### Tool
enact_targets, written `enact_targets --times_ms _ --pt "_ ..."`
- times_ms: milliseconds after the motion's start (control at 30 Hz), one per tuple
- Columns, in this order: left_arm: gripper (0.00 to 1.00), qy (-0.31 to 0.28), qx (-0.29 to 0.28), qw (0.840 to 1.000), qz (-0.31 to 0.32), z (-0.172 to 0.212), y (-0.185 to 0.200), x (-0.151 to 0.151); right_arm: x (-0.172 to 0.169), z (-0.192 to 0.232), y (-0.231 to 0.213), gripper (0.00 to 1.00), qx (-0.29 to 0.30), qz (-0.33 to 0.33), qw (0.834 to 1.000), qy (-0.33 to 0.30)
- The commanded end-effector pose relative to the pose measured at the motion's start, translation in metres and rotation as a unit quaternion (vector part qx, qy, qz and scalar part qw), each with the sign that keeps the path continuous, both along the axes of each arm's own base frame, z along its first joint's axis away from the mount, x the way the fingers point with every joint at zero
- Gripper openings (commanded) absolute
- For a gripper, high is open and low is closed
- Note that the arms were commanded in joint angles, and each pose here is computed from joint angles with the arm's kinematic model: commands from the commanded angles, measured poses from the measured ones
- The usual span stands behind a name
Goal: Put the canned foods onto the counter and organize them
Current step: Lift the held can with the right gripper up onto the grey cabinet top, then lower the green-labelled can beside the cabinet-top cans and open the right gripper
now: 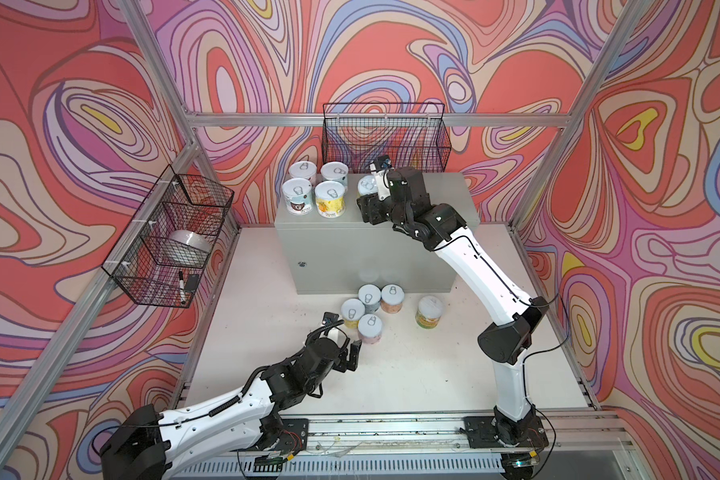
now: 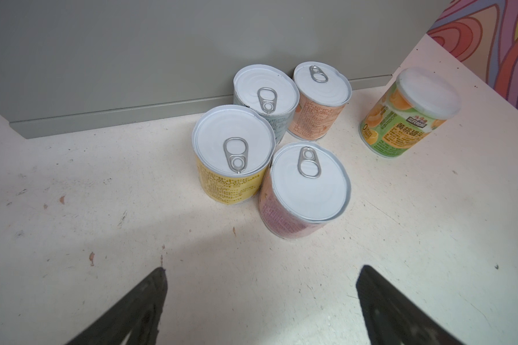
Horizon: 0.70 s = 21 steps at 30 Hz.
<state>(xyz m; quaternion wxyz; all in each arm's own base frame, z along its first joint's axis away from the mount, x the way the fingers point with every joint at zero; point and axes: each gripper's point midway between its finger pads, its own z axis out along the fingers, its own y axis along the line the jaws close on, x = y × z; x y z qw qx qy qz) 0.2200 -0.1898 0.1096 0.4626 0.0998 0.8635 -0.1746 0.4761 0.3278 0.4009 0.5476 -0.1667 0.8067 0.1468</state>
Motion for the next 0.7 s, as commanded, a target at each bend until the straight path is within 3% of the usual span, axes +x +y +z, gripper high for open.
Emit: enact_targets --times_ms 0,200,667 --pt "0.99 0.001 0.01 1.0 0.01 -0.004 0.007 0.0 0.008 0.027 -0.002 0.35 0.031 -0.012 0.999 -0.038" --pt "0.99 -0.002 0.01 1.0 0.015 -0.002 0.01 0.0 0.009 0.027 0.001 0.7 0.037 -0.006 0.998 -0.04" --pt "0.99 -0.003 0.012 1.0 0.018 -0.001 0.011 0.0 0.011 0.041 0.001 0.84 0.05 -0.006 0.997 -0.057"
